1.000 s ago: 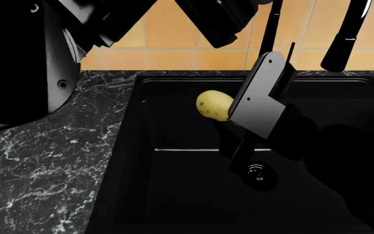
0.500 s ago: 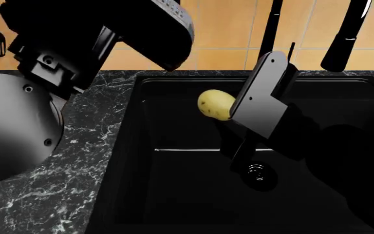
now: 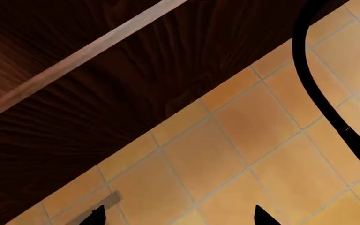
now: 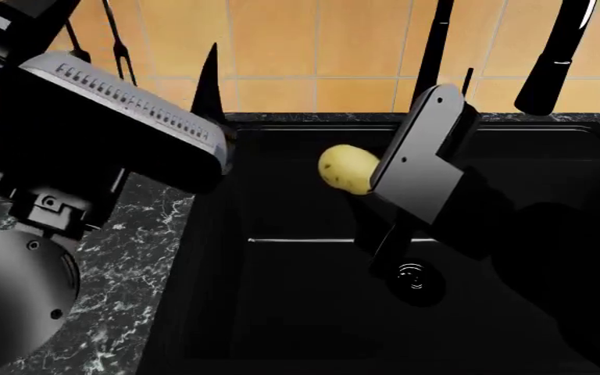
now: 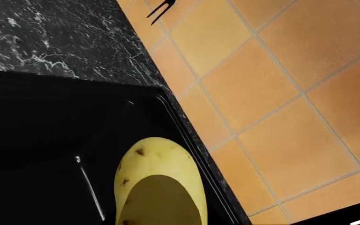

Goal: Pick the chili pepper, potato from the counter and place them in the cabinet. Then close the cabinet.

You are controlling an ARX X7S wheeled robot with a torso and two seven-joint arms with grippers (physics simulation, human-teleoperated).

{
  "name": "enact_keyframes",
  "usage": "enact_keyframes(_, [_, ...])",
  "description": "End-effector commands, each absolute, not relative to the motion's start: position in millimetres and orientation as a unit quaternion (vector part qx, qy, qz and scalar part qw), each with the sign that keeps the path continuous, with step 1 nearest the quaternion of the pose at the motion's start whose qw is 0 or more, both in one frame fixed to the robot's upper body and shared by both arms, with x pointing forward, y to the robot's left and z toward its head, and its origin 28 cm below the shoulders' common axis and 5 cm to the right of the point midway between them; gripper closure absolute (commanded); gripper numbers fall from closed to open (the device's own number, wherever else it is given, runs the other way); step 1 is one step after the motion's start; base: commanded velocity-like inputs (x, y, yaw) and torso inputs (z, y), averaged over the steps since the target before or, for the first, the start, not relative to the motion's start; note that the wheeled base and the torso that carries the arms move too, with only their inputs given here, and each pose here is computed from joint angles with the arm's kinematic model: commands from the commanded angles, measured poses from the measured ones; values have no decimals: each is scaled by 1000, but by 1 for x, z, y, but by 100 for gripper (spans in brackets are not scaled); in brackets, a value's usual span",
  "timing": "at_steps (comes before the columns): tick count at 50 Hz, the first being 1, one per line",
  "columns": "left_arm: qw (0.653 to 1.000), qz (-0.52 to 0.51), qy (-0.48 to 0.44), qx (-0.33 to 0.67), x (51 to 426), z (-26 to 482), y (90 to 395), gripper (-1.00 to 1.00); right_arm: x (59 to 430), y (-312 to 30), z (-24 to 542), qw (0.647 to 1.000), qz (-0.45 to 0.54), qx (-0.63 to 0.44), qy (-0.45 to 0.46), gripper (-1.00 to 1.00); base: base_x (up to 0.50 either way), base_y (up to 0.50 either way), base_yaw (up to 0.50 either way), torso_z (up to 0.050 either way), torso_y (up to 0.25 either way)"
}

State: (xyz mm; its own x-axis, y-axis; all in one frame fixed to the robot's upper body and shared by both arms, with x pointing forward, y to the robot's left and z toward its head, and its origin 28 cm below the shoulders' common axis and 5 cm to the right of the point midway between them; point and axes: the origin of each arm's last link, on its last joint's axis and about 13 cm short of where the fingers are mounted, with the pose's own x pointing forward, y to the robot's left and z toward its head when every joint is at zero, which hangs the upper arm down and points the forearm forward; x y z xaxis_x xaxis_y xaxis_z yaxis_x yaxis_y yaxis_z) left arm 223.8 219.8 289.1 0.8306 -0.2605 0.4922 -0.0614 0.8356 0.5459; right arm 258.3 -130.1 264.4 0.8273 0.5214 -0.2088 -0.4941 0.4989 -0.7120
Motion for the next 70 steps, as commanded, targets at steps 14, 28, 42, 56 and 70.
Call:
enact_keyframes(14, [907,-117,-315,253,211,269,240,-100,242,-136,288,867,260,-424,-45,100,0,0,0,0,0])
enact_keyframes(28, [915,-104,-311,235,214,269,247,-100,223,-133,306,861,258,-430,-81,100,0,0,0,0,0])
enact_keyframes(42, [919,-89,-301,237,216,263,249,-100,214,-128,320,855,289,-413,-123,100,0,0,0,0,0])
enact_keyframes(56, [920,-85,-299,237,213,260,251,-100,206,-126,351,848,266,-434,-144,100,0,0,0,0,0])
enact_keyframes(70, [921,-84,-299,235,212,260,249,-100,202,-119,377,841,261,-444,-166,100,0,0,0,0,0])
